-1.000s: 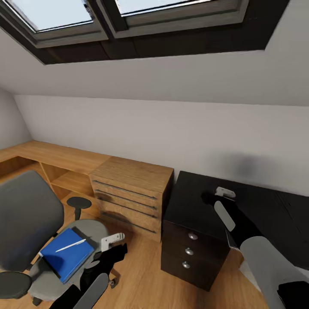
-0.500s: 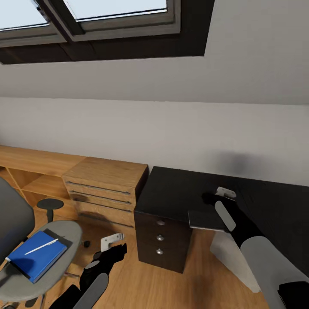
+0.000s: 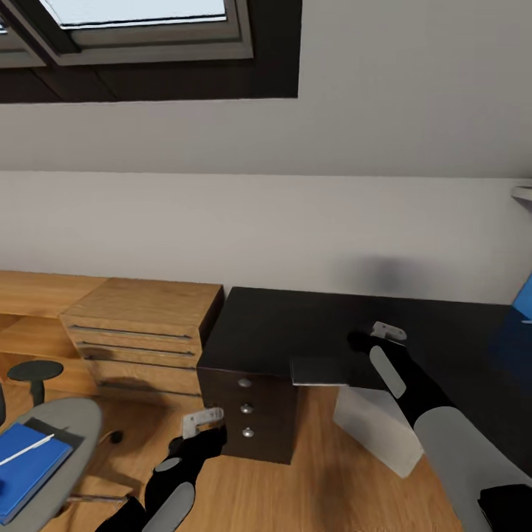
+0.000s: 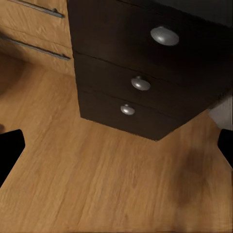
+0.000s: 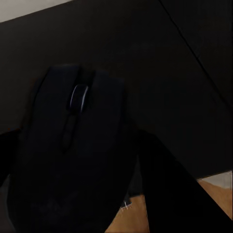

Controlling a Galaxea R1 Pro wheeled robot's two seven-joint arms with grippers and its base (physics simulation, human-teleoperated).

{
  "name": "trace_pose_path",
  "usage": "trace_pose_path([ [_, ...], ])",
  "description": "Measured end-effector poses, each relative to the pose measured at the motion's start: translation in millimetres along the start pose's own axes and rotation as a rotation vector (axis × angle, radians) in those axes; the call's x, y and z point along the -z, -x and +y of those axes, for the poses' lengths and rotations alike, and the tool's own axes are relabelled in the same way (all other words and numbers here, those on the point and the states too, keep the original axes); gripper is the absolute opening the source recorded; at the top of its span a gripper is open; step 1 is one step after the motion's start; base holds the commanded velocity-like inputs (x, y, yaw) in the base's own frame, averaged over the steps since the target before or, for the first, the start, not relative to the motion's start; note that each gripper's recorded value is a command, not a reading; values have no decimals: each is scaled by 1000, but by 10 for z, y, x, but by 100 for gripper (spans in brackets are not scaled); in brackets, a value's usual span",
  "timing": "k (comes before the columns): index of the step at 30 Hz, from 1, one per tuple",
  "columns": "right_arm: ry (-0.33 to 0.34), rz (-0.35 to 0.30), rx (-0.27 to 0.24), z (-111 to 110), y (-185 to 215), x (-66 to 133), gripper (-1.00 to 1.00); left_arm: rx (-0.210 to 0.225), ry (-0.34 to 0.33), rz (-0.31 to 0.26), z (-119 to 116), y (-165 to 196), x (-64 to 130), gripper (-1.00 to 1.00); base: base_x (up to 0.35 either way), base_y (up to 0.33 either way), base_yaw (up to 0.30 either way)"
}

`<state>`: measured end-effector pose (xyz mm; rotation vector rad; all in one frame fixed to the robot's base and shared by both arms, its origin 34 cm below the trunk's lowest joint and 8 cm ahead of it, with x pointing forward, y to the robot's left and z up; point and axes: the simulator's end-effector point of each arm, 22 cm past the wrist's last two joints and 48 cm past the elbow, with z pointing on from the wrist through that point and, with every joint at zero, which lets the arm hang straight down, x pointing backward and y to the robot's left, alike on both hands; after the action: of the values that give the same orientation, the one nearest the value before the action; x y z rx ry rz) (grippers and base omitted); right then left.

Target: In the bedroom, organize the workspace by keeping the computer under the desk, ensuring the monitor is on the desk, placing the keyboard on the desk next to the monitor, placing the mouse on the desk next to the keyboard, moving the folder from the swivel chair onto the desk next to the mouse, stacking the notebook on top of the folder with the pen on top of the notebook, and positioning the swivel chair next to the desk.

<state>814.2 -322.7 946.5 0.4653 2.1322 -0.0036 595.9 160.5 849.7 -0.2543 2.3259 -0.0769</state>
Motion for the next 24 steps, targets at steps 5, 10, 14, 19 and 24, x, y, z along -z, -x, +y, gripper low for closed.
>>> trace_pose_path([
  [5,-2,0,2,-10,2,-2,-100,-89,37,-56,202,-332,-27,100,0,0,-268],
  [10,-3,-1,5,-12,5,-1,-100,-218,183,13,935,-1237,-259,100,0,0,-268],
  [14,-4,-2,7,-12,7,0,-100,-230,288,184,1460,-2422,-328,100,0,0,-256],
  [19,-2,-2,13,12,-2,2,-100,-183,265,128,1413,-2459,-340,100,0,0,-60],
  [24,-5,-2,15,-1,0,0,-100,-181,260,128,1384,-2464,-341,100,0,-184,-1],
])
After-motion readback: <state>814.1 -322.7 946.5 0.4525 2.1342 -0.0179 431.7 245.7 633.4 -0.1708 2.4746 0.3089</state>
